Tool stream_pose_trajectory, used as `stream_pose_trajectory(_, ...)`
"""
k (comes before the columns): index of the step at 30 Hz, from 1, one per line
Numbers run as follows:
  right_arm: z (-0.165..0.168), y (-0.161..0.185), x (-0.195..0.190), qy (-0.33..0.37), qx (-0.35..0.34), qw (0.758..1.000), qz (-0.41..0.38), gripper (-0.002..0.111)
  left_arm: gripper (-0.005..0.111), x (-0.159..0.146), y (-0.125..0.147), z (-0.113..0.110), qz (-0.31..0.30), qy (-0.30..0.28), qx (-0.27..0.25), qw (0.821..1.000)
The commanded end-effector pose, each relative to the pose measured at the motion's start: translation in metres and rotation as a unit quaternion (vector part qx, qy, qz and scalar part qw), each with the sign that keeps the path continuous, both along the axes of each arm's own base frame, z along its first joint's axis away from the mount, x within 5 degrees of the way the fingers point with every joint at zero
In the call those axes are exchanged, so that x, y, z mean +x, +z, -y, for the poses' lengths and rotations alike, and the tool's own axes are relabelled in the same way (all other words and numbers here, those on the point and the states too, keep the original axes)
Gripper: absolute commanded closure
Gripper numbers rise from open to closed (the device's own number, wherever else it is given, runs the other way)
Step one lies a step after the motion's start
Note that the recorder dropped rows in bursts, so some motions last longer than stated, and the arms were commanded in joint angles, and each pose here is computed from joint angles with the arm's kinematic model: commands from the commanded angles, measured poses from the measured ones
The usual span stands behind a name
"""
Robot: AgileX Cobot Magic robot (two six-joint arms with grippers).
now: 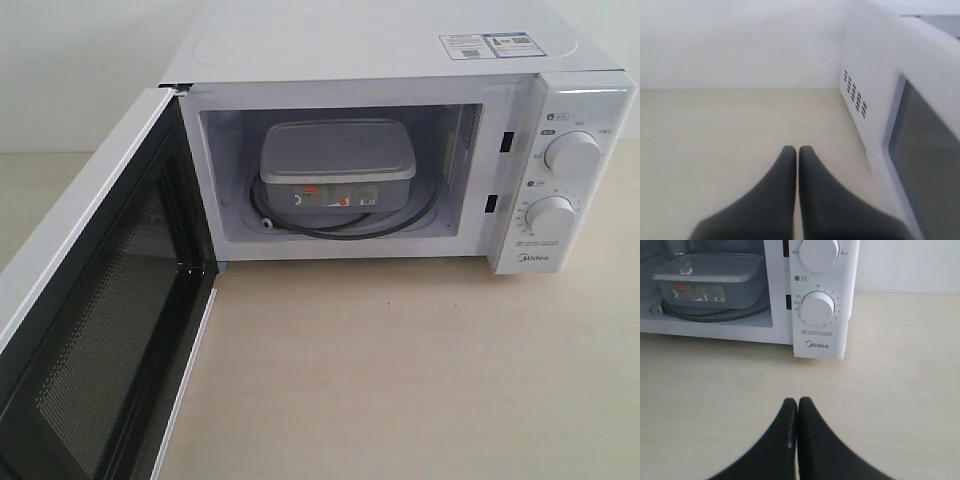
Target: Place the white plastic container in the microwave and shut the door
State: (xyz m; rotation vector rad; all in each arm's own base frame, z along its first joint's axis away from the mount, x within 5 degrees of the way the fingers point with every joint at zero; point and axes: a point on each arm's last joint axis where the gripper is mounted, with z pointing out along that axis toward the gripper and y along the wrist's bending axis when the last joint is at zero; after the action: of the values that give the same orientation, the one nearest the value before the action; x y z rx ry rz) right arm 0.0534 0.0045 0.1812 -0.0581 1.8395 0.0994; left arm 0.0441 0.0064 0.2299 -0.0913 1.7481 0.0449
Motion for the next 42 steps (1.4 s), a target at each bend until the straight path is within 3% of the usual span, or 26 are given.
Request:
stream_pose_trajectory(1,0.000,0.001,0.000,-0.002,-0.001,1.000,0.005,0.108,0.103,-0.011,0.033,0.002,0.034,-0.006,-0.051,0.998)
stream_pose_trajectory(11,0.000,0.001,0.000,-0.002,-0.001,1.000,0.005,0.108,0.103,-0.033,0.084,0.012,0.113,-0.051,-0.151,0.981)
stream_pose_trajectory(16,0.000,0.001,0.000,-0.002,-0.001,1.000,0.005,0.108,0.103,-0.035,0.083,0.013,0.087,-0.056,-0.159,0.982)
stream_pose_trajectory(24,0.000,0.001,0.000,-0.002,-0.001,1.000,0.005,0.108,0.103,-0.035,0.085,0.014,0.098,-0.059,-0.165,0.980)
stream_pose_trajectory(30,0.000,0.001,0.000,-0.002,-0.001,1.000,0.005,0.108,0.103,-0.036,0.088,0.020,0.104,-0.091,-0.229,0.964)
stream_pose_trajectory(33,0.000,0.001,0.000,-0.002,-0.001,1.000,0.005,0.108,0.103,-0.037,0.094,0.025,0.123,-0.120,-0.293,0.940)
stream_pose_trajectory(35,0.000,0.001,0.000,-0.002,-0.001,1.000,0.005,0.108,0.103,-0.038,0.096,0.025,0.133,-0.125,-0.305,0.934)
stream_pose_trajectory(37,0.000,0.001,0.000,-0.002,-0.001,1.000,0.005,0.108,0.103,-0.036,0.098,0.025,0.133,-0.124,-0.301,0.936)
stream_pose_trajectory(39,0.000,0.001,0.000,-0.002,-0.001,1.000,0.005,0.108,0.103,-0.027,0.100,0.026,0.106,-0.124,-0.262,0.951)
stream_pose_trajectory(42,0.000,0.001,0.000,-0.002,-0.001,1.000,0.005,0.108,0.103,-0.001,0.104,0.030,0.007,-0.137,-0.173,0.975)
